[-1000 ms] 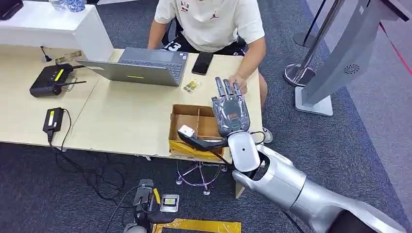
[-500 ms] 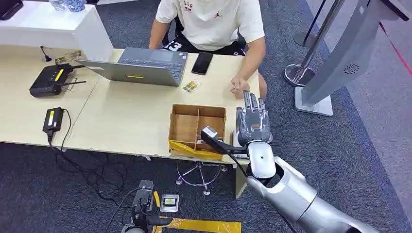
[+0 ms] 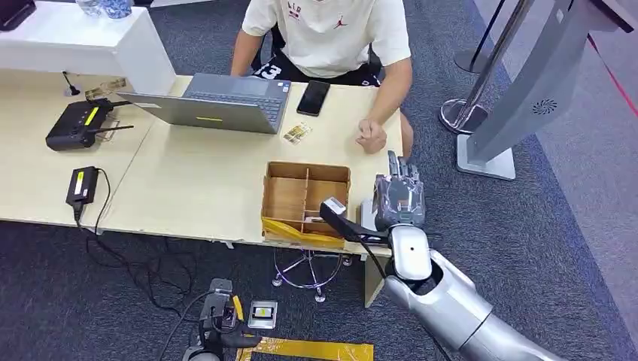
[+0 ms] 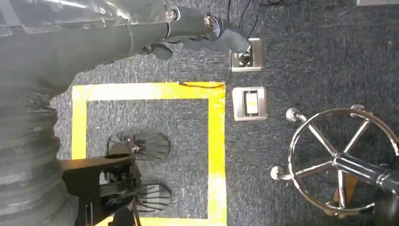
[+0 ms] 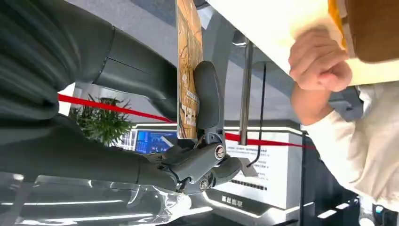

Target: Pass the card to the sensor for recognition and then transmit it.

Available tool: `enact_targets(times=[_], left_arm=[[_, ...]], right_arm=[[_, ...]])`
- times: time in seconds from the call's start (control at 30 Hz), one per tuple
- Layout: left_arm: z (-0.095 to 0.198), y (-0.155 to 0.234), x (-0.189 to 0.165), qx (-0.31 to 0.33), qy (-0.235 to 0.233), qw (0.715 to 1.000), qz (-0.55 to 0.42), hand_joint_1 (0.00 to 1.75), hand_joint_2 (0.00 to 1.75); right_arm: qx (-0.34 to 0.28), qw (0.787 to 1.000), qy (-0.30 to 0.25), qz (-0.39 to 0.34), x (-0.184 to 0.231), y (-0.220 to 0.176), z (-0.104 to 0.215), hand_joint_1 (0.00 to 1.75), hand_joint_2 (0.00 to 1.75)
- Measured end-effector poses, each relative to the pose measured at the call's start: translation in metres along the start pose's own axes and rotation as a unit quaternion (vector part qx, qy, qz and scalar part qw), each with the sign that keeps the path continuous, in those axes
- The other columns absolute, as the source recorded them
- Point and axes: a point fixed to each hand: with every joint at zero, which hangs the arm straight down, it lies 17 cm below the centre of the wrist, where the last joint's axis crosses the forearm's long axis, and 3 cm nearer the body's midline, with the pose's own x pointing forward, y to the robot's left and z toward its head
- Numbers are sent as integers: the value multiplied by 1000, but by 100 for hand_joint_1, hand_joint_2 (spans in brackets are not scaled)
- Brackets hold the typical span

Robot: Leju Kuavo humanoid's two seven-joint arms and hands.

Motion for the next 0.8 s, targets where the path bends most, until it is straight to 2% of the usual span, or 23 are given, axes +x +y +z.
enact_targets(times=[0.47,0.8], left_arm=[[-1,4,-1,6,2,1000,5,0,175],[-1,5,-5,8,4,1000,5,0,175]], right_arm=[[46,999,-14,-4,26,31,18,175,175],[77,997,-9,3,24,59,30,175,175]])
